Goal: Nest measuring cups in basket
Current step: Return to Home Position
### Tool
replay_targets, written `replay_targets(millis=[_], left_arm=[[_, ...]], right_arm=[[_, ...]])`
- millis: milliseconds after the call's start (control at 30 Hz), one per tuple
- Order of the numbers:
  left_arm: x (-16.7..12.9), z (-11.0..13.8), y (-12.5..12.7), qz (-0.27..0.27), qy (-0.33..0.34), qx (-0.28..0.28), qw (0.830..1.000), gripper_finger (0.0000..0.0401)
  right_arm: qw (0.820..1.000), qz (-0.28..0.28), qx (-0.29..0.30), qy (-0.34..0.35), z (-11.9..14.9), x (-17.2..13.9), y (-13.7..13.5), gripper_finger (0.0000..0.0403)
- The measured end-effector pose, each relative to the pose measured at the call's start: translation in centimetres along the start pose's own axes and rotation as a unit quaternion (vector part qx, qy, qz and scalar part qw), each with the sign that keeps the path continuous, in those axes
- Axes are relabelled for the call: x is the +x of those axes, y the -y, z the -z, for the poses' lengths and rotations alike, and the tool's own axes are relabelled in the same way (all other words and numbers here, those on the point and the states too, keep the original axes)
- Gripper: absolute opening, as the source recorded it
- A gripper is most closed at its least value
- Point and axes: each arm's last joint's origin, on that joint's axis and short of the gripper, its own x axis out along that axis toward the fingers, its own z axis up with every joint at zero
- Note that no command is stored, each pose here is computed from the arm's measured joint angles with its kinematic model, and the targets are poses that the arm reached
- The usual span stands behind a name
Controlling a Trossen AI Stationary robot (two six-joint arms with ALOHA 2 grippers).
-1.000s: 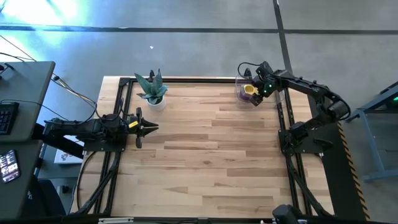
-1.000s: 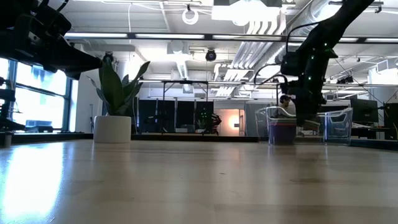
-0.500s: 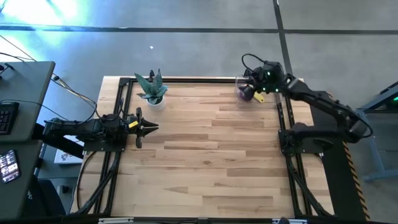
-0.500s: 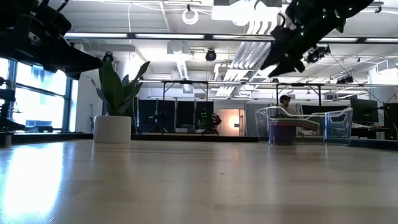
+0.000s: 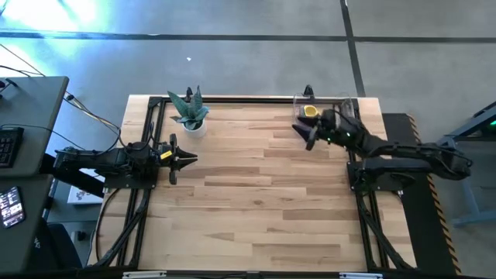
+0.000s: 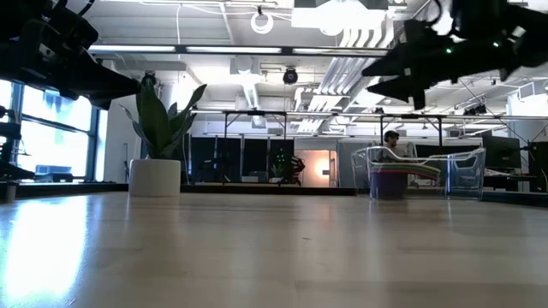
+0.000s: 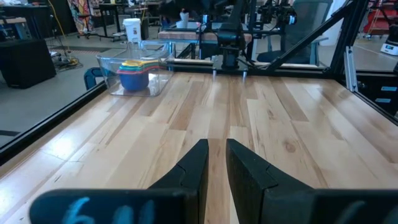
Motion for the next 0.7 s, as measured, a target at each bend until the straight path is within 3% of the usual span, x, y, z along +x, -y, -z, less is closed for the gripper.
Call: replay_targets(millis=[167, 333, 700], left_arm=[[0.0, 0.0, 0.0, 0.0, 0.0, 0.0, 1.0, 0.0046], [0.0, 0.0, 0.0, 0.0, 0.0, 0.0, 1.0, 0.0046], [0.0, 0.0, 0.0, 0.0, 0.0, 0.0, 1.0, 0.0046]], right_arm=[[0.998, 0.011, 0.024, 0.056, 2.5, -2.3, 0.4, 0.021], [0.997, 0.016, 0.035, 0.065, 4.3, -3.8, 0.6, 0.0204], [0.997, 0.019, 0.005, 0.068, 5.6, -6.1, 0.7, 0.0204]])
